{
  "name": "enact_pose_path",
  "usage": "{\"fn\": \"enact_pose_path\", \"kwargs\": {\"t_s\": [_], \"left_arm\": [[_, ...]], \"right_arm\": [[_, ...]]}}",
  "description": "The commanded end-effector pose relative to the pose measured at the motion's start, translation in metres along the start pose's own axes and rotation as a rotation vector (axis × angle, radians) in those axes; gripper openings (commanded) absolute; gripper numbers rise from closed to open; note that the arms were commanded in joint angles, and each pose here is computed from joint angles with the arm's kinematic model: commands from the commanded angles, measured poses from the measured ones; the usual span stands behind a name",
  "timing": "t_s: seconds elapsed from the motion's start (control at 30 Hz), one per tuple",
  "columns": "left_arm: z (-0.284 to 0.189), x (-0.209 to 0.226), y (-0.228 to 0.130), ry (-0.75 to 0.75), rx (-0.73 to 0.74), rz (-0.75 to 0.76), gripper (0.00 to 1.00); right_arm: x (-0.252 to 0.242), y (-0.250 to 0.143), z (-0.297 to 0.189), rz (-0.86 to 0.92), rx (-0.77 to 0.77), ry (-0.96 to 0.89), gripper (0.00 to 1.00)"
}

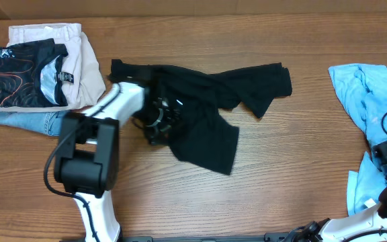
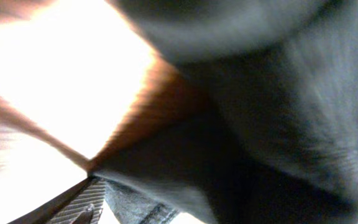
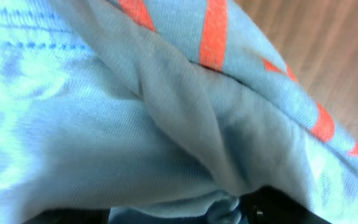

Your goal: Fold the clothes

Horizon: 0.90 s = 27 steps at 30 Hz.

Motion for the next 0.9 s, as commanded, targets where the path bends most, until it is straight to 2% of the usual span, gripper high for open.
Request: {"fn": "enact_pose_path", "kwargs": {"t_s": [0.0, 0.13, 0.3, 0.4, 0.43, 0.6, 0.87], "left_arm": [[-0.010, 0.066, 0.026, 0.125, -0.058, -0.042, 0.79], [-0.038, 0.082, 0.036, 0.103, -0.129, -0.065, 0.80], [-0.094, 0.089, 0.043, 0.077, -0.301, -0.076, 0.82], [-0.119, 0.081, 0.031, 0.070, -0.351, -0.045, 0.86], [-0.127, 0.071, 0.015, 0.078, -0.343, -0.022, 0.91], [-0.122, 0.063, -0.022, 0.180, -0.259, -0.019, 0.99], [-0.064, 0.089, -0.057, 0.336, -0.129, -0.107, 0.88]], "right_arm": [[0.031, 0.017, -0.026, -0.005, -0.012, 0.151, 0.75], [0.060, 0.017, -0.054, -0.074, -0.003, 0.240, 0.79], [0.097, 0.003, -0.092, -0.193, 0.021, 0.325, 0.81], [0.113, -0.013, -0.109, -0.272, 0.047, 0.346, 0.81], [0.119, -0.026, -0.117, -0.315, 0.060, 0.343, 0.81], [0.130, -0.057, -0.133, -0.412, 0.076, 0.342, 0.81], [0.139, -0.092, -0.153, -0.535, 0.053, 0.322, 0.81]]}}
Point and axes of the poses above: each gripper's point midway between its finger pads, its own z axis out along the fingers, its own x axis along the line the jaws close on, y = z × x, the point moved 3 cm from there along -z, back along the fingers, and after that the axes turned 4 degrees about z, right-handed, at the moved point
